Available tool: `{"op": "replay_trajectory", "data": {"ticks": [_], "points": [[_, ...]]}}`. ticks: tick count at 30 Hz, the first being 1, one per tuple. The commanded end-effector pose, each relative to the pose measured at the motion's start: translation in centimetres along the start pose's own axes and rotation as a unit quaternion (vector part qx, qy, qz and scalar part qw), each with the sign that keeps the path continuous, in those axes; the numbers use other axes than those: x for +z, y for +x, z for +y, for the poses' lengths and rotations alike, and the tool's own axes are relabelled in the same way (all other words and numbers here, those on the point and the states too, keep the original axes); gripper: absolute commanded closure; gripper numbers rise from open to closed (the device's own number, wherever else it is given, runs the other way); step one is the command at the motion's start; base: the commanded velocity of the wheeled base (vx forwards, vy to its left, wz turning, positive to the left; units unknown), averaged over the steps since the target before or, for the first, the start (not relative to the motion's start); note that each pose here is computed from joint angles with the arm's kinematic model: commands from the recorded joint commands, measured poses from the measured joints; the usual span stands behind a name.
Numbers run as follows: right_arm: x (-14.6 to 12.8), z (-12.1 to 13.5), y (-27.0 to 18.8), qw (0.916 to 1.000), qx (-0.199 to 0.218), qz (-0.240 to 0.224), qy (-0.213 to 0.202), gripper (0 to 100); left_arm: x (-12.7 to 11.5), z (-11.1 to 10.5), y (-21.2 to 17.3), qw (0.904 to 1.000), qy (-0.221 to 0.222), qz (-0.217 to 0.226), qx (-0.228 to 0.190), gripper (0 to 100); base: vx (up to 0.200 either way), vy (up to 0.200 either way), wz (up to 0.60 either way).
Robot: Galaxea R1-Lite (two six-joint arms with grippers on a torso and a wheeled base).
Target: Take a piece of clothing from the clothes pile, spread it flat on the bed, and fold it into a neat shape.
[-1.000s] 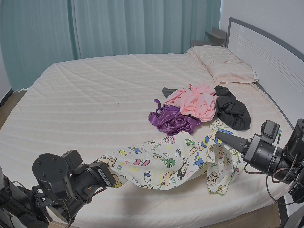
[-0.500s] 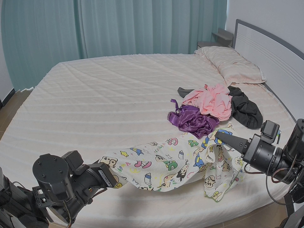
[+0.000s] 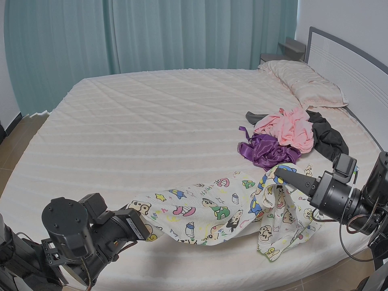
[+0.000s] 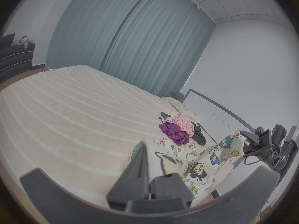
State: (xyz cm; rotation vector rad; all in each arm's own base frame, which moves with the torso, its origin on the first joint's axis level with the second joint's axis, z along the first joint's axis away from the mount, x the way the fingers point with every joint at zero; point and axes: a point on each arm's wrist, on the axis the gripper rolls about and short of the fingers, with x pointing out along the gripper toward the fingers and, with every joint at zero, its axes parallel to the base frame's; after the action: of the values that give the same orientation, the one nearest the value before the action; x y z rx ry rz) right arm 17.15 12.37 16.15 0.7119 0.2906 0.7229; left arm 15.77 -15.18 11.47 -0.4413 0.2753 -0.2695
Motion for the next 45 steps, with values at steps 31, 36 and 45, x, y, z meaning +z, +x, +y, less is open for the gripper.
{"op": "replay_trajectory", "data": {"ticks": [31,36,45], "points": [[1.5,2.7,-5.7,0.9966,0.055,-0.054,-0.028,100,3.2,0.1,-3.6,0.997,-0.014,-0.073,-0.02,100,-0.077,0.065,0.0],[2.2,3.8,-7.8,0.9915,0.086,-0.069,-0.069,100,4.0,-0.3,-4.5,0.9949,-0.017,-0.09,-0.041,100,-0.2,0.0,0.0],[4.1,6.6,-11.7,0.9721,0.163,-0.112,-0.127,100,6.4,-0.3,-7.6,0.986,-0.011,-0.148,-0.077,100,-0.2,0.0,0.0]]}}
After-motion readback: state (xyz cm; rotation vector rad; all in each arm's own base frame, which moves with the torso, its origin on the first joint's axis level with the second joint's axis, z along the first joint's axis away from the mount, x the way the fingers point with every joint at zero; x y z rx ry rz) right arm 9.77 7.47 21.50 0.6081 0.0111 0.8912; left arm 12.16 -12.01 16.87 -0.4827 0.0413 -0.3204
